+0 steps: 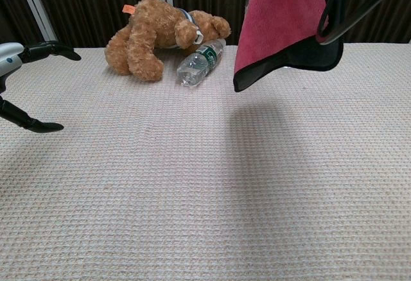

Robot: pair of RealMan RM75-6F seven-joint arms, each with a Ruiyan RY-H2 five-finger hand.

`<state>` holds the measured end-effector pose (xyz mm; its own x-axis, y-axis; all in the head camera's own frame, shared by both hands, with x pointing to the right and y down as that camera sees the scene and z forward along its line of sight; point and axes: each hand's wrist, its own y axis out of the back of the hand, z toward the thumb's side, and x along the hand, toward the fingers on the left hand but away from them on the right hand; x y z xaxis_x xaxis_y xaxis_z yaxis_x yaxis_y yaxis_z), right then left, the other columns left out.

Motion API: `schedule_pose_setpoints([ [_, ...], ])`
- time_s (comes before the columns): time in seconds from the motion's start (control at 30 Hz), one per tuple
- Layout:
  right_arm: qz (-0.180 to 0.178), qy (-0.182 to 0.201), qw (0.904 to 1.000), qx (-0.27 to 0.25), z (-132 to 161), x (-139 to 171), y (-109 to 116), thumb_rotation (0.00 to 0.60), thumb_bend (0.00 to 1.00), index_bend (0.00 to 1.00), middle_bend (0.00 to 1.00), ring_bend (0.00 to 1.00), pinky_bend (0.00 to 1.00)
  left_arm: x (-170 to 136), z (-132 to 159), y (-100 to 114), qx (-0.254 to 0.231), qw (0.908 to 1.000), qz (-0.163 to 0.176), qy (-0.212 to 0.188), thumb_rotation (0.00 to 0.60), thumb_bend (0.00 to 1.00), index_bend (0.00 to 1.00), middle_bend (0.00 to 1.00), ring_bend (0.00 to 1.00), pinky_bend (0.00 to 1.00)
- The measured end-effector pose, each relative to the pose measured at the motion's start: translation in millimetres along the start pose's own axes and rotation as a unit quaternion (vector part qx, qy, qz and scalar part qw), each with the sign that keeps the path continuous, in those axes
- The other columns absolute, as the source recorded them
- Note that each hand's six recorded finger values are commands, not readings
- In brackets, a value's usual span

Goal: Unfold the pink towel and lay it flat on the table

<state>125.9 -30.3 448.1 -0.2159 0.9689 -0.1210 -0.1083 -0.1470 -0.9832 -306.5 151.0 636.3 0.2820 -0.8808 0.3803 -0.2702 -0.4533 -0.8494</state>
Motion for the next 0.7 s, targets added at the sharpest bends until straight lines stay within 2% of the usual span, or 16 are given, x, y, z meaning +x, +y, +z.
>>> schedule_pose_setpoints([
  [0.17, 0.047, -0.007, 0.9983, 0.034, 5.2, 7.3, -15.6, 0.600, 0.53, 0.65, 0.27, 0.09, 0.16, 1.8, -1.7, -0.3, 0.001, 1.0000, -0.001, 0.001, 0.600, 0.03, 0.15, 0.04, 0.00, 0.00],
  [0.3, 0.081, -0.010, 0.9960, 0.036, 11.3, 10.6, -26.1, 0.600, 0.53, 0.66, 0.27, 0.09, 0.17, 6.3, -0.1, -2.3, -0.001, 1.0000, 0.000, 0.001, 0.600, 0.03, 0.15, 0.04, 0.00, 0.00],
  [0.7, 0.091, 0.013, 0.9956, -0.019, 26.4, 18.5, -21.0, 0.600, 0.53, 0.66, 0.27, 0.09, 0.19, 36.5, 30.6, -11.0, -0.032, 0.9988, 0.027, -0.025, 0.600, 0.03, 0.14, 0.04, 0.00, 0.00],
])
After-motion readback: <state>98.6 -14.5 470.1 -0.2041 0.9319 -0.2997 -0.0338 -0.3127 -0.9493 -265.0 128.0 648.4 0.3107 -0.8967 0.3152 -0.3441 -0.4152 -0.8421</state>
